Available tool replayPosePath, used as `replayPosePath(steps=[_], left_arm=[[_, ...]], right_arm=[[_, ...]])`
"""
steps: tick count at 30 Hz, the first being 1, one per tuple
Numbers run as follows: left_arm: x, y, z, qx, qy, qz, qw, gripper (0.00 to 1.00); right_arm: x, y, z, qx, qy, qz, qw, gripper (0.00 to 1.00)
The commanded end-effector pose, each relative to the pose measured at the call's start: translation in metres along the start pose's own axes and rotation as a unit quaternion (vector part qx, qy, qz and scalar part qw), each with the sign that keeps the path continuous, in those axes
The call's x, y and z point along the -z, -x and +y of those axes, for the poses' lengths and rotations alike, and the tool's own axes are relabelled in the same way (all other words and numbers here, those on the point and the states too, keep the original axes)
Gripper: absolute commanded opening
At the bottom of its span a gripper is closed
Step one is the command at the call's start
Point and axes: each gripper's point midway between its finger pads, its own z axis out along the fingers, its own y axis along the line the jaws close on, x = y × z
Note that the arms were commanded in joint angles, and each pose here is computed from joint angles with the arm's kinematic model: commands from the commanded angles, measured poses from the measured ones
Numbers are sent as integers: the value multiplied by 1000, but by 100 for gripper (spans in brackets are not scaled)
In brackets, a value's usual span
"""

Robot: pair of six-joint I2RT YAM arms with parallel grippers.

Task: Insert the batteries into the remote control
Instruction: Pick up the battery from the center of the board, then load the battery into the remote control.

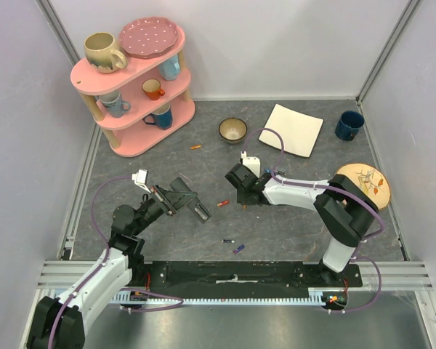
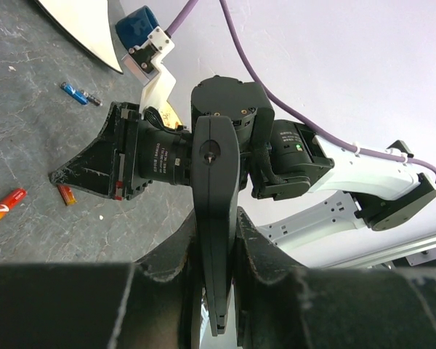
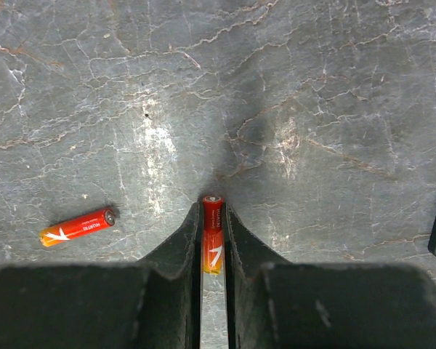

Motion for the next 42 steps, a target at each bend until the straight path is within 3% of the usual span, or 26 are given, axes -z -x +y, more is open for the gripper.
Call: replayPosePath(steps=[1,4,10,24,33,36,42], left_arm=[[17,-23,48,19,49,5,999,2],[16,-21,46,18,49,4,999,2],[12,-21,47,18,55,11,998,2],[-30,-19,20,12,27,37,999,2],[-52,-21,15,27,9,51,998,2],[-56,-23,11,23,-3,54,998,2],[-61,-31,5,23,-15,70,997,2]], right_arm=[[0,-11,0,12,16,25,999,0],[5,-9,2,23,29,20,999,0],[38,23,1,27,68,-58,996,0],[145,97,-5,76,151,-238,956,0],[170,101,-5,119,187,-273,936,0],[179,95,1,132,213,-260,933,0],[210,85,27,136,301,-285,900,0]])
